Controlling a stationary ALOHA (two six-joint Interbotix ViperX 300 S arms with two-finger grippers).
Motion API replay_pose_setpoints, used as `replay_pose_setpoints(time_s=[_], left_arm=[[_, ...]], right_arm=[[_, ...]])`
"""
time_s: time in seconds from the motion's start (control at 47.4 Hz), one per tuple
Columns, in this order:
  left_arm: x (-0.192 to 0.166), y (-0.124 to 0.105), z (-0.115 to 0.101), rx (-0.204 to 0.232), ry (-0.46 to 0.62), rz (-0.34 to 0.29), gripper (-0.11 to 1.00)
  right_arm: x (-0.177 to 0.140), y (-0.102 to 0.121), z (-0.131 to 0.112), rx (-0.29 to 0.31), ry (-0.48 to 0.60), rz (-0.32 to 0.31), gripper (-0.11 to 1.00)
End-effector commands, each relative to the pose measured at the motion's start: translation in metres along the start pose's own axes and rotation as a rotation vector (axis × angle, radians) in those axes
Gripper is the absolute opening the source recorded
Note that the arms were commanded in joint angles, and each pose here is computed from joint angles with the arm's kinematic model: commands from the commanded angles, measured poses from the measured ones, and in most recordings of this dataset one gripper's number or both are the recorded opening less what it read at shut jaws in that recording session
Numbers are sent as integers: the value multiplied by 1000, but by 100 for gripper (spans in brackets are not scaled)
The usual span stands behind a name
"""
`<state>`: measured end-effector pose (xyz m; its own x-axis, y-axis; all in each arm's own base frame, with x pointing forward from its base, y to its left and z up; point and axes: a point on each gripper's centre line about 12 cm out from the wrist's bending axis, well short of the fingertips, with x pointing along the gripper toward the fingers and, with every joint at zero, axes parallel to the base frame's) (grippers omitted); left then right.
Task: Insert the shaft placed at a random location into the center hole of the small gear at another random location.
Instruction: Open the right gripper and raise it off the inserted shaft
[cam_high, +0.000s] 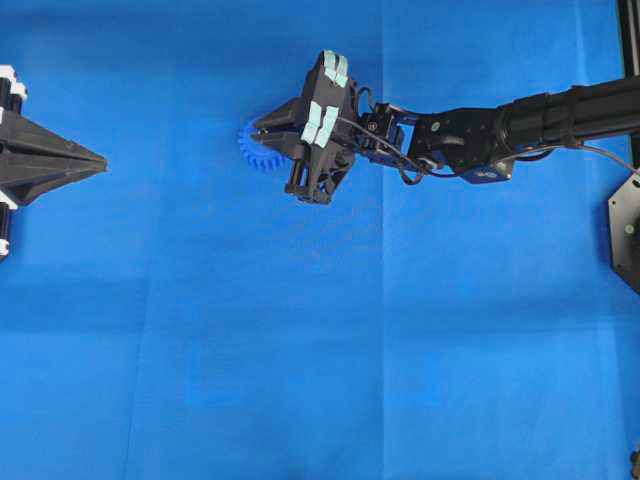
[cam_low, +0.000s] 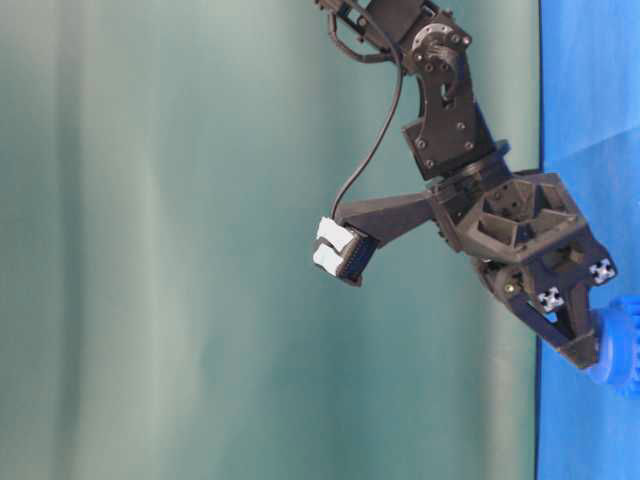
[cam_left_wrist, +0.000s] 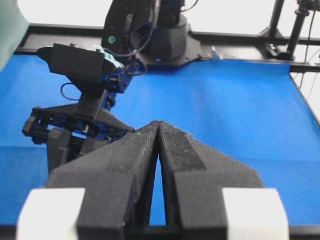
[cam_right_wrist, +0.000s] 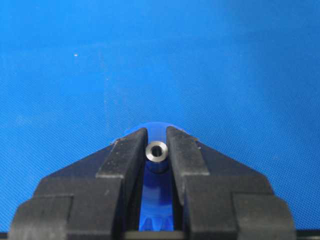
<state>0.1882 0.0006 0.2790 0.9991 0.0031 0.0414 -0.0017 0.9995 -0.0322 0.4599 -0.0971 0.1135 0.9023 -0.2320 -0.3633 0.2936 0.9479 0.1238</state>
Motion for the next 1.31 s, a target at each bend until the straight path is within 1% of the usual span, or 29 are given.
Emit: replay_pose_setpoints(time_s=[0.0,0.295,0.338,0.38,0.422,0.485,0.549,0.633,0.654,0.675,0.781,0.865,0.992,1.097,1.287], left_arm=[[1,0,5,0,-17,1,0],[1,0,5,0,-17,1,0],[1,0,5,2,-15,1,0],[1,0,5,0,-17,1,0],[1,0,5,0,-15,1,0],[1,0,5,0,-15,1,0],[1,0,5,0,-17,1,0],[2,0,4,0,-15,1,0],[1,0,5,0,-15,1,0],[1,0,5,0,-15,1,0],[1,0,5,0,-15,1,0],[1,0,5,0,-15,1,0],[2,0,4,-2,-14,0,0],[1,0,5,-1,-17,1,0],[1,0,5,-1,-15,1,0]], right_arm=[[-2,-2,11,8,-30,-3,3],[-2,-2,7,5,4,-4,3],[-2,-2,7,5,4,-3,6],[-2,-2,7,5,6,-4,12],[-2,-2,7,5,6,-4,20],[-2,-1,8,7,4,-3,37],[-2,-1,9,8,1,-2,57],[-3,-1,12,9,-8,-2,79],[-3,-1,14,9,-10,-2,84],[-4,-1,15,9,-13,-1,85],[-8,1,24,10,-32,2,79],[-15,3,36,11,-53,7,74],[-26,7,55,8,-71,17,74],[-34,8,66,10,-76,21,74],[-43,10,78,10,-83,26,74]])
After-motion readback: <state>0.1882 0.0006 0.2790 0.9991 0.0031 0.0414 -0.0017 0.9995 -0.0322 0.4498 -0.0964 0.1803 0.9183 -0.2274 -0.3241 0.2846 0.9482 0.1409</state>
